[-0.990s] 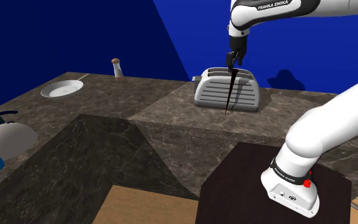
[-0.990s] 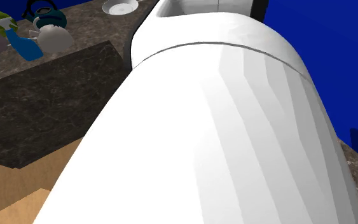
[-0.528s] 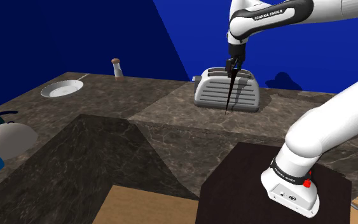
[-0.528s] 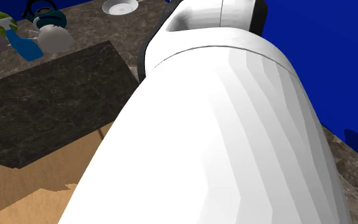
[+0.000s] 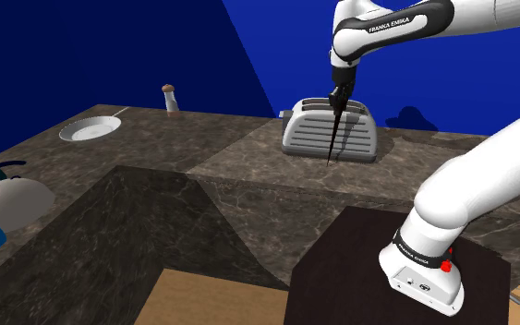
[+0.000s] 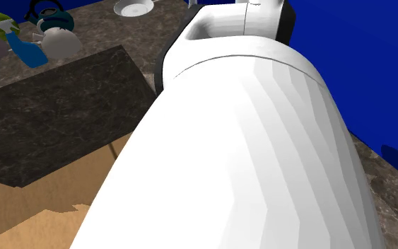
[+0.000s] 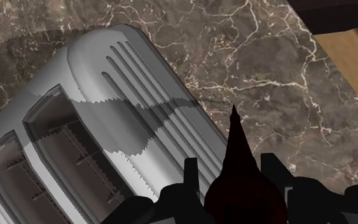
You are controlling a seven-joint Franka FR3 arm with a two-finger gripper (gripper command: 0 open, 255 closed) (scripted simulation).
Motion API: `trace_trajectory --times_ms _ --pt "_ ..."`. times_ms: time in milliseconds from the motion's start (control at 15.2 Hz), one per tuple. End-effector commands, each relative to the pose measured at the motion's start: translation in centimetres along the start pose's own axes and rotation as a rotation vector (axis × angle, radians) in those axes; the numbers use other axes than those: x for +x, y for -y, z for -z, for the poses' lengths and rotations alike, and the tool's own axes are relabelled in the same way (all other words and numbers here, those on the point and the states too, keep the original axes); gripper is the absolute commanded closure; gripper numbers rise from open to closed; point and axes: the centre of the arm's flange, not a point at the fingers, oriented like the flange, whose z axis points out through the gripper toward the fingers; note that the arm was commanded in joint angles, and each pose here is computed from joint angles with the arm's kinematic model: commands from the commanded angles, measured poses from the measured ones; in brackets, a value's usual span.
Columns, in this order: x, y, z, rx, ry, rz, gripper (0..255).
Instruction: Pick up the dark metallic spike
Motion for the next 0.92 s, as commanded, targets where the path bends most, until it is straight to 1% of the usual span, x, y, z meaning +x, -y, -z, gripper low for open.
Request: trace_trajectory --times_ms 0,198,858 --pt "0.0 0.0 -0.1 0.000 0.001 0.000 255" --pt "0.0 0.1 0.0 0.000 0.001 0.000 255" --pt "-0.2 -0.8 5.2 0.000 0.001 0.000 255"
